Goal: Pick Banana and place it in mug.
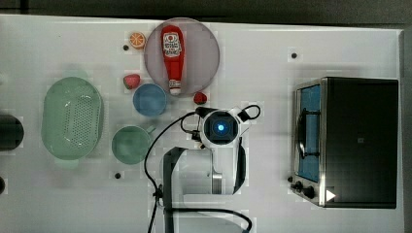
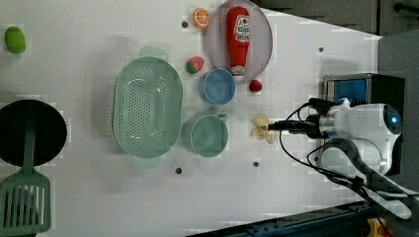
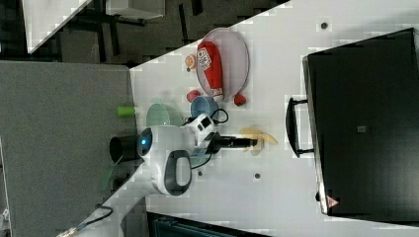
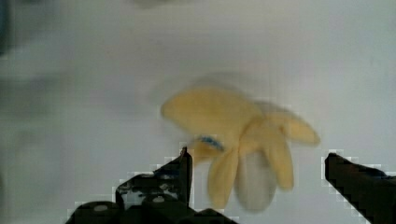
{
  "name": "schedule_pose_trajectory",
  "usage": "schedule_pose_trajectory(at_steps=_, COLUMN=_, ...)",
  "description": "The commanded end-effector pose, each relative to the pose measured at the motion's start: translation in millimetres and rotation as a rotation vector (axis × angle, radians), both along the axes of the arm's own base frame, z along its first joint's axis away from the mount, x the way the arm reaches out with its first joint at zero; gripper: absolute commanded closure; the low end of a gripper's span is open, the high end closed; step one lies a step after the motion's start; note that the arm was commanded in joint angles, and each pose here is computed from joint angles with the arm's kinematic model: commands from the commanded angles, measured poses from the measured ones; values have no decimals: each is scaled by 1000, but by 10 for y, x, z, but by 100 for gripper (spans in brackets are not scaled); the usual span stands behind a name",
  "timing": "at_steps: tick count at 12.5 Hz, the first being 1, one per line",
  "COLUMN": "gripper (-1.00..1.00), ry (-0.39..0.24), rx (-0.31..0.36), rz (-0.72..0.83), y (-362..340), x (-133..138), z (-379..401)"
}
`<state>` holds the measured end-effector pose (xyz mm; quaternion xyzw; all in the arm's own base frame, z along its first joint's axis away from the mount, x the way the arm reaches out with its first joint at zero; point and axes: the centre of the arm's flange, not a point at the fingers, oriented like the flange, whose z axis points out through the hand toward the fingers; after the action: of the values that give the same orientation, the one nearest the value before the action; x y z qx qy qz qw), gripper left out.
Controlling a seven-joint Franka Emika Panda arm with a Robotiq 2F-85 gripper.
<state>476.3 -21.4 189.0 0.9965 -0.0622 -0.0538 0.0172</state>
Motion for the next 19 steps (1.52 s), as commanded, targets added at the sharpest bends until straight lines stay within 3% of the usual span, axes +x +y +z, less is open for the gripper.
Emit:
schedule_pose_trajectory(at_steps=1, gripper=-100, ry=16, rx=10, rz=47, y=-34, x=-68, z=-184)
schedule_pose_trajectory(at_steps=4, gripper=-93, ry=-31, rx=9, rz=48, y=-27, x=-60, z=-349)
schedule_pose_trajectory(at_steps=8, gripper=8, ry=-50, rx=8, rz=43, y=-34, x=-65, z=-338)
schedule_pose_trajectory(at_steps=10, gripper=37, ry=-55, rx=8, rz=42, y=-38, x=-65, z=-294)
schedule_pose_trajectory(at_steps=13, gripper=37, ry=-106, rx=8, rz=15, y=-117, x=9, z=25)
schedule_pose_trajectory(at_steps=19, gripper=37, ry=-75, rx=15, rz=7, y=-113, x=-12, z=1534)
